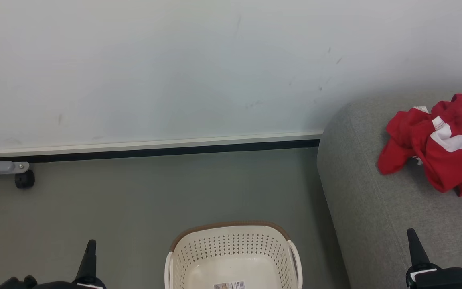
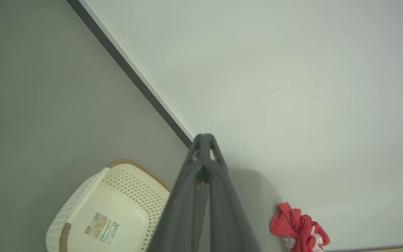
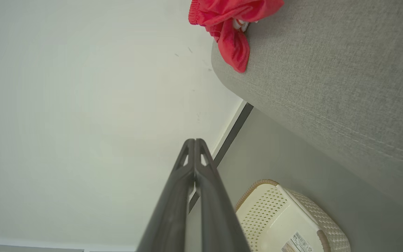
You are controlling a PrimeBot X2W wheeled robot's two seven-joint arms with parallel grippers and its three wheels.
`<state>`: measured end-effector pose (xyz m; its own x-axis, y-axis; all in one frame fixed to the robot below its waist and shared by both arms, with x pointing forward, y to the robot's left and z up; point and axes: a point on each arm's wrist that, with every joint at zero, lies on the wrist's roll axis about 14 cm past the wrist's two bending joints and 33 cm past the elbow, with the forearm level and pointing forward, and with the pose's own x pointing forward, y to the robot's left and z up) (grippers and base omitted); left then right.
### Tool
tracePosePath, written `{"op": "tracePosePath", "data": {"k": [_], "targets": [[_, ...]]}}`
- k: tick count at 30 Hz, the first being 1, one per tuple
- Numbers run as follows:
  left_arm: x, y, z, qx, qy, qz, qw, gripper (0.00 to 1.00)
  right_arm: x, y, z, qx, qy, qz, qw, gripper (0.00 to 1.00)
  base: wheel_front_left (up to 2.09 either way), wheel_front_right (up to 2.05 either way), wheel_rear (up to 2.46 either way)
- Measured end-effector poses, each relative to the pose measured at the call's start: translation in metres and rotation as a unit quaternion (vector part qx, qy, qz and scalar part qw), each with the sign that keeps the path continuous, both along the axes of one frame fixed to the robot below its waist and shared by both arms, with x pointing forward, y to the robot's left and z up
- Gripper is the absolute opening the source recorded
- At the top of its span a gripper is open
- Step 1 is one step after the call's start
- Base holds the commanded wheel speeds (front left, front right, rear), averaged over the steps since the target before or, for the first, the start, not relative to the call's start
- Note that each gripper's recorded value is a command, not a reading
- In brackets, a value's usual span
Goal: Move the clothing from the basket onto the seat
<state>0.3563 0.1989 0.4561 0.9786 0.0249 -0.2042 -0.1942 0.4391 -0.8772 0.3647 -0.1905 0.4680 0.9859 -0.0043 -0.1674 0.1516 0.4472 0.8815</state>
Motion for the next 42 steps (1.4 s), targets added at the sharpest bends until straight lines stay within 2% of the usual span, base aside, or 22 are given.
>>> {"op": "tracePosePath", "data": {"k": [18,30,42], "targets": [[0.012,-0.005,0.010,-0.132,-0.026,0.006,0.991,0.00,0.009,-0.008,0.006,0.131,-0.018,-0.022,0.991,0.00,0.00,0.00,0.00],[0.021,-0.007,0.020,-0.218,-0.051,0.011,0.974,0.00,0.014,-0.015,0.011,0.226,-0.038,-0.039,0.973,0.00,0.00,0.00,0.00],[0.023,-0.007,0.023,-0.227,-0.057,0.012,0.972,0.00,0.016,-0.015,0.014,0.228,-0.044,-0.036,0.972,0.00,0.00,0.00,0.00]]}}
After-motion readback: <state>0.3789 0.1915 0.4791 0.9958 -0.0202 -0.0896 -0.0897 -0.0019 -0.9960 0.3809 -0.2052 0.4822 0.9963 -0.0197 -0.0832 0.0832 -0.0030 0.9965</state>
